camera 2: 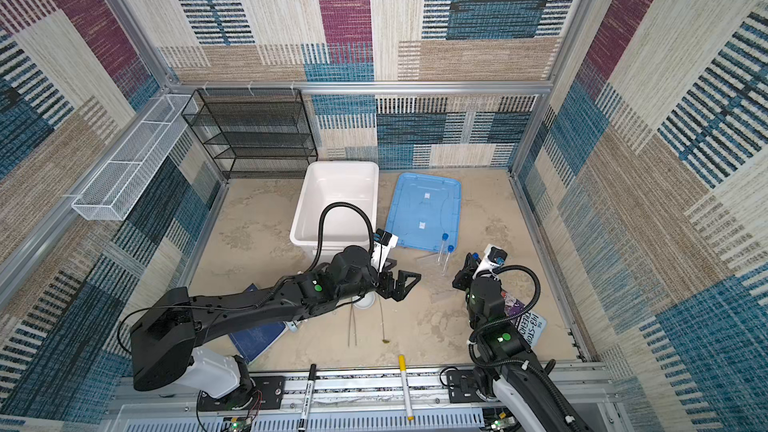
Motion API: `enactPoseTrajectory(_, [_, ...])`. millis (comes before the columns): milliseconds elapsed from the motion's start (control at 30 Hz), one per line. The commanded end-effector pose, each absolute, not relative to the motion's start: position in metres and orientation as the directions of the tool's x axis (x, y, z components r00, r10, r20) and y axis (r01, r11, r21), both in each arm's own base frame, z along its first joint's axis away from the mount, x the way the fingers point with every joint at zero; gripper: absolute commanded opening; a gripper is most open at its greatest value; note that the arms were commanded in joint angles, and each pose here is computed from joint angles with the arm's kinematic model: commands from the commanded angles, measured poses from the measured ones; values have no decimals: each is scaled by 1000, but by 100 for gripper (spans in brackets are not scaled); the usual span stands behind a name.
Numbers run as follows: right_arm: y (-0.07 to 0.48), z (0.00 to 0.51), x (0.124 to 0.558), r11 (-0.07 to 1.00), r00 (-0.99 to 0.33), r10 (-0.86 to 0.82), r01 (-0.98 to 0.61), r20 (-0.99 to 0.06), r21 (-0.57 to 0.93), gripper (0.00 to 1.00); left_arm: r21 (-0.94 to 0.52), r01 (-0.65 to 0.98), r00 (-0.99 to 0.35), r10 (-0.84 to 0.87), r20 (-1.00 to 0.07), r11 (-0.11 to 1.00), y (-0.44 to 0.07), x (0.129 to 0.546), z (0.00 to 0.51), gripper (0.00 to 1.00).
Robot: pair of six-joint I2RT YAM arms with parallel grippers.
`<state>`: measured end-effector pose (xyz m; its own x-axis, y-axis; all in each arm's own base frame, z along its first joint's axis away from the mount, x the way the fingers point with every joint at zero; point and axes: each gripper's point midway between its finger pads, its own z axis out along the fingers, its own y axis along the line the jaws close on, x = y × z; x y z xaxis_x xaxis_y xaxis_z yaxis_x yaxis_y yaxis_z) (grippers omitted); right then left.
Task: Organize the chemistry lab equipment
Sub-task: 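Lower the tube into the clear rack and open the right gripper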
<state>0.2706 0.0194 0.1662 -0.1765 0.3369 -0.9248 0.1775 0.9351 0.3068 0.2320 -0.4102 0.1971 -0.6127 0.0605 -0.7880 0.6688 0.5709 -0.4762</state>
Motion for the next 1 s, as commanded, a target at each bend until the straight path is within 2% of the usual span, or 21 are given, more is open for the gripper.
enactPoseTrajectory(0, [19, 173, 273, 935, -150, 335, 177, -930, 308, 16, -494, 663, -604, 12, -797, 562, -409, 237, 208, 100])
enactPoseTrajectory(500, [34, 167, 284, 956, -220, 273, 170, -937, 238, 15, -545, 614, -642, -40, -765, 572, -397, 255, 202, 100])
enactPoseTrajectory(800, [44, 170, 285, 965, -206, 235, 165, -950, 203, 14, -590, 580, -678, -68, -732, 561, -389, 262, 195, 100])
enactPoseTrajectory(967, [47, 170, 286, 967, -211, 217, 179, -953, 180, 14, -558, 617, -647, -47, -761, 555, -388, 261, 204, 99])
